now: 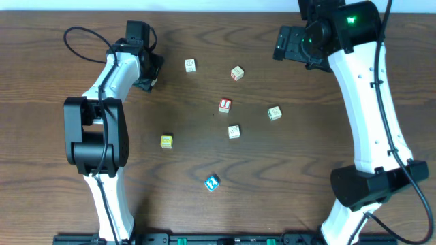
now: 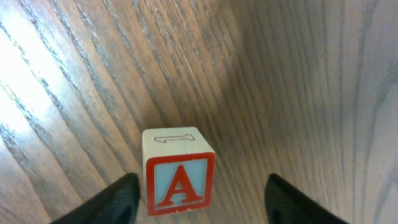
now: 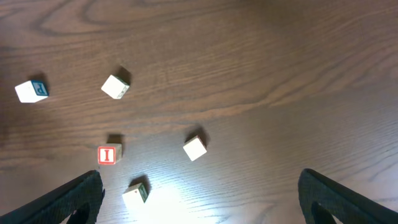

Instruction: Spell out Ai2

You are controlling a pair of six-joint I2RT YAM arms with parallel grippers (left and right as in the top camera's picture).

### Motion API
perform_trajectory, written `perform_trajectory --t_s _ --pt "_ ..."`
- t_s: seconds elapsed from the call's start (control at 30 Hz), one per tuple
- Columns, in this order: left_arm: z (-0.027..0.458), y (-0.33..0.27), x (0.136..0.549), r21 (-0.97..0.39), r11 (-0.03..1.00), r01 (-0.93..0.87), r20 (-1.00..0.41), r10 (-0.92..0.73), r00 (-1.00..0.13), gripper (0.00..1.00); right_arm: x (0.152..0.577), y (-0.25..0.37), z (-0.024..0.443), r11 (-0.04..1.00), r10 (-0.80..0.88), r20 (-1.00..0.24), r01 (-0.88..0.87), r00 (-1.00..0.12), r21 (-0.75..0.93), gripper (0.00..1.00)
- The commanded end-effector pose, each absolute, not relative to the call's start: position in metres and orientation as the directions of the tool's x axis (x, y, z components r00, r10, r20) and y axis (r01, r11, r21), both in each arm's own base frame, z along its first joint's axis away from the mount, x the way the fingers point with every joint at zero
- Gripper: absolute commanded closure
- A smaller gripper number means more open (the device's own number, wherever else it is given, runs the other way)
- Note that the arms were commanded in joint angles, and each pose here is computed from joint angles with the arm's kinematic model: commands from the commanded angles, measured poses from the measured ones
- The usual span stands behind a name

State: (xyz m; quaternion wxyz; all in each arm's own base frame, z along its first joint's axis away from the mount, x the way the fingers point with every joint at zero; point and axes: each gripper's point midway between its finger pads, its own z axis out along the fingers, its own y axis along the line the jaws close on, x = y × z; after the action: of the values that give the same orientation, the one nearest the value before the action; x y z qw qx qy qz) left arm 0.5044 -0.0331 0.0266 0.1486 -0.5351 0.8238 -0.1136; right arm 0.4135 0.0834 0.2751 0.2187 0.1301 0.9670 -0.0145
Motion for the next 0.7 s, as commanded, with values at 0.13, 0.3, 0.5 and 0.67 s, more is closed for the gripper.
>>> perform_trajectory --t_s 0.13,0.3,0.5,0.67 --pt "0.0172 -0.0313 0.4988 -0.313 0.407 -0.858 -0.132 -0.913 -0.385 0.34 0.4125 0.0801 0.2746 0.968 0.23 -0.425 0.251 -0.876 0.006 0.01" --pt "0.0167 -0.0269 0.4975 -0.299 0.407 -0.863 -0.152 -0.913 -0.378 0.35 0.412 0.0799 0.2744 0.968 0.23 -0.423 0.252 -0.876 0.004 0.01" --pt "0.0163 -0.0276 0.4962 -0.295 0.407 -0.864 -0.146 -0.913 -0.381 0.41 0.411 0.0797 0.274 0.968 0.229 -0.42 0.251 -0.878 0.002 0.01" --pt "0.0145 -0.0272 0.492 -0.278 0.408 -0.87 -0.141 -0.913 -0.383 0.4 0.4108 0.0796 0.2739 0.968 0.229 -0.419 0.251 -0.879 0.002 0.01"
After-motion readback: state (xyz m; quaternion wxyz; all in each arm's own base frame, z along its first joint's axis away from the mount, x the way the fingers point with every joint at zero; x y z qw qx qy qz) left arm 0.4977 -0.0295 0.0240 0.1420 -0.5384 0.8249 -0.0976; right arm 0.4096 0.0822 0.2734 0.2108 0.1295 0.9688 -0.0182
